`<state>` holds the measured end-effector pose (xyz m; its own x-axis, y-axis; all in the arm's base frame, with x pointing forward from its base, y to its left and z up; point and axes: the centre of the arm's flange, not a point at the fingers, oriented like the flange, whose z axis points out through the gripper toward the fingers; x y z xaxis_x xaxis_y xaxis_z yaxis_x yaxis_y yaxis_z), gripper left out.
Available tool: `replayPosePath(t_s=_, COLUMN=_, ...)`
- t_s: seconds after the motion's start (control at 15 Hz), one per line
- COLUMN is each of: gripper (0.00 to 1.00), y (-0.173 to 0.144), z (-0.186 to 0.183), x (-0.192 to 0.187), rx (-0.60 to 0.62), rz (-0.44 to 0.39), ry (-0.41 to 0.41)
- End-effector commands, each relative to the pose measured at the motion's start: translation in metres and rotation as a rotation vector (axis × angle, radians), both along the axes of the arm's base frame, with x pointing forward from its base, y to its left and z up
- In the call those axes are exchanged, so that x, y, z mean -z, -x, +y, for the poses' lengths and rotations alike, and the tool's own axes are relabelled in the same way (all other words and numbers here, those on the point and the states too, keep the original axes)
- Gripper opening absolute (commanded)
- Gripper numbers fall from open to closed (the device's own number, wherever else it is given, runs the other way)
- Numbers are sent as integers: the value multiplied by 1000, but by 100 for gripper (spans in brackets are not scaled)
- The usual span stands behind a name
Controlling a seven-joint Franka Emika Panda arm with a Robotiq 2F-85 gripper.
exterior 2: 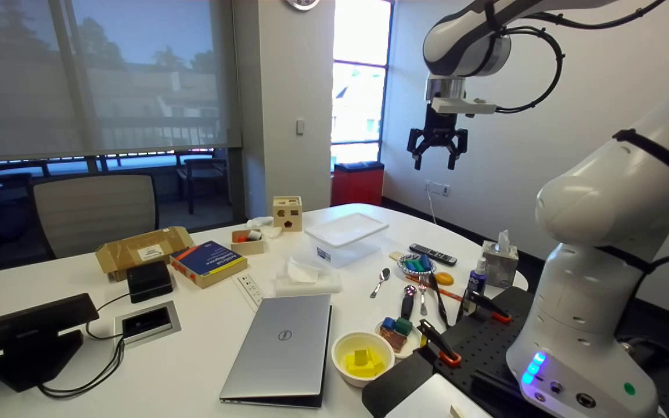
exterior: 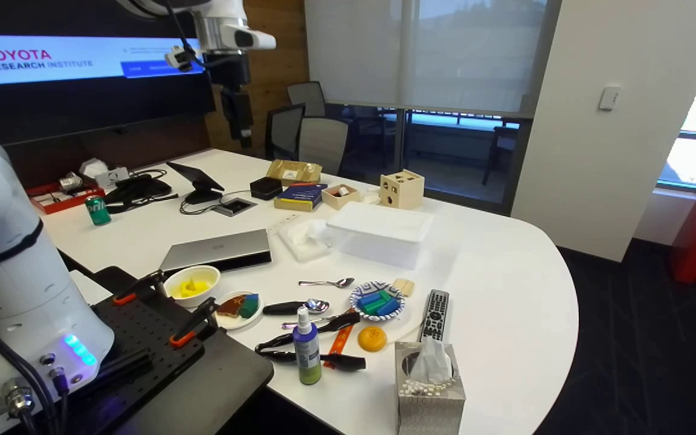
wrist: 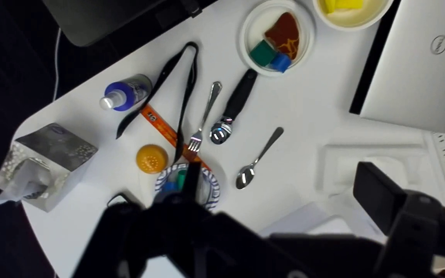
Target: Move the artificial bun to the left
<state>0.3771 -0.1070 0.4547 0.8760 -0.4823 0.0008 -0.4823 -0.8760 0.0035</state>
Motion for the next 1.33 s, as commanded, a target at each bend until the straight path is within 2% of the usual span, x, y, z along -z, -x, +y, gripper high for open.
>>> replayPosePath(t_s=0.0, gripper=100, y=-21, z=-81, x=56, rx=92, rz=7, ry=-5)
replayPosePath(t_s=0.2, gripper=100, y=-27, z=-150, x=109, rx=156, rz=6, ry=-32)
replayPosePath(t_s=0.47, gripper=100, y=-26, z=-205, x=179, rx=227, rz=33, ry=-33)
replayPosePath(t_s=0.93, gripper=100, y=-38, z=-234, x=285, rx=438, rz=93, ry=14)
replayPosePath(t_s=1.07, gripper=100, y=-39, z=-239, x=299, rx=470, rz=123, ry=-65)
replayPosePath(t_s=1.13, gripper=100, y=-27, z=-224, x=290, rx=436, rz=115, ry=-15)
replayPosePath(t_s=1.27, gripper=100, y=-31, z=-227, x=303, rx=460, rz=124, ry=-35)
